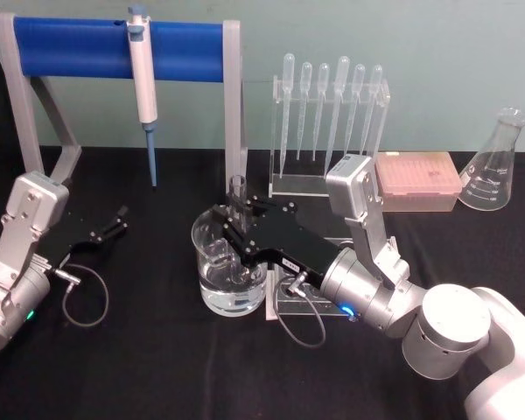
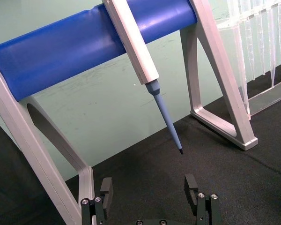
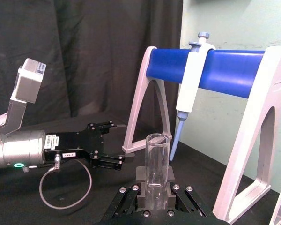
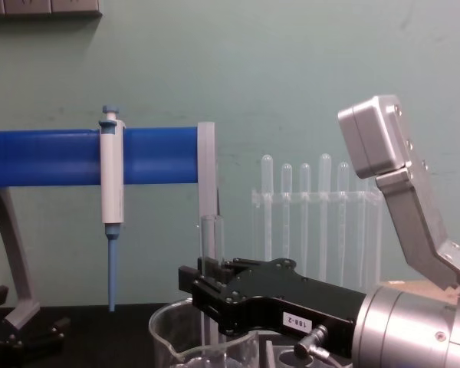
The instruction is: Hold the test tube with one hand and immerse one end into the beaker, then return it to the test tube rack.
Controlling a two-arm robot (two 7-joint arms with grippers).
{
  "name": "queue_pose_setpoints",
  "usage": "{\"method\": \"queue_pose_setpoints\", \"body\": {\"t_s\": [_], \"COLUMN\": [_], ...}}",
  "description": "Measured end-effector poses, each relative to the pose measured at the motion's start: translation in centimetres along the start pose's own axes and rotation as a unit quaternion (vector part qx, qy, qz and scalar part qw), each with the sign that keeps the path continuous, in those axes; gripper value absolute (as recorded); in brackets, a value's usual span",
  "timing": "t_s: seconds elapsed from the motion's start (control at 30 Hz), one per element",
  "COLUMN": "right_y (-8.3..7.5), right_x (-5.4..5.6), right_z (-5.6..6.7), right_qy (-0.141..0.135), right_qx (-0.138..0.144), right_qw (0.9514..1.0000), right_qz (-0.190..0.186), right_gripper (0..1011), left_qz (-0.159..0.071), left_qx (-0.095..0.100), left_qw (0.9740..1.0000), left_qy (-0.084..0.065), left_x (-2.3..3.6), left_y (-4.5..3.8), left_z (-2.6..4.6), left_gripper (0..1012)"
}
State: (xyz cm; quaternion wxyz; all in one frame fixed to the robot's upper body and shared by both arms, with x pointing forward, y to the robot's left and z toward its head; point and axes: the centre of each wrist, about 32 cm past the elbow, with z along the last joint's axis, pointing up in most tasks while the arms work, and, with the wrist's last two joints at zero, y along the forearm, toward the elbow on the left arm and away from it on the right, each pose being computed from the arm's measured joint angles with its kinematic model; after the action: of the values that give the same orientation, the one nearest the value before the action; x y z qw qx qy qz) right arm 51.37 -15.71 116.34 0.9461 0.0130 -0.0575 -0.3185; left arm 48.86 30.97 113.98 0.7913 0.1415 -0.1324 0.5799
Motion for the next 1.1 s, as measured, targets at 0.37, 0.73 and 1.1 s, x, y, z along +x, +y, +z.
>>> {"method": "queue_pose_setpoints", "body": {"t_s": [0.37,0.73,1.1], "right_y": [0.0,0.0,0.0], "right_x": [0.0,0.0,0.0], "right_z": [0.0,0.0,0.0], "right_qy": [0.0,0.0,0.0], "right_qx": [0.0,0.0,0.0], "right_qw": [1.0,1.0,1.0], "right_qz": [0.0,0.0,0.0], "right_gripper": [227,228,228], "left_qz": [0.0,0.0,0.0], "left_qx": [0.0,0.0,0.0], "left_qw": [1.0,1.0,1.0], "left_qy": [0.0,0.0,0.0], "left_x": [0.0,0.0,0.0], "left_y": [0.0,0.0,0.0], "left_z": [0.0,0.0,0.0], "left_gripper": [1000,1000,1000]}}
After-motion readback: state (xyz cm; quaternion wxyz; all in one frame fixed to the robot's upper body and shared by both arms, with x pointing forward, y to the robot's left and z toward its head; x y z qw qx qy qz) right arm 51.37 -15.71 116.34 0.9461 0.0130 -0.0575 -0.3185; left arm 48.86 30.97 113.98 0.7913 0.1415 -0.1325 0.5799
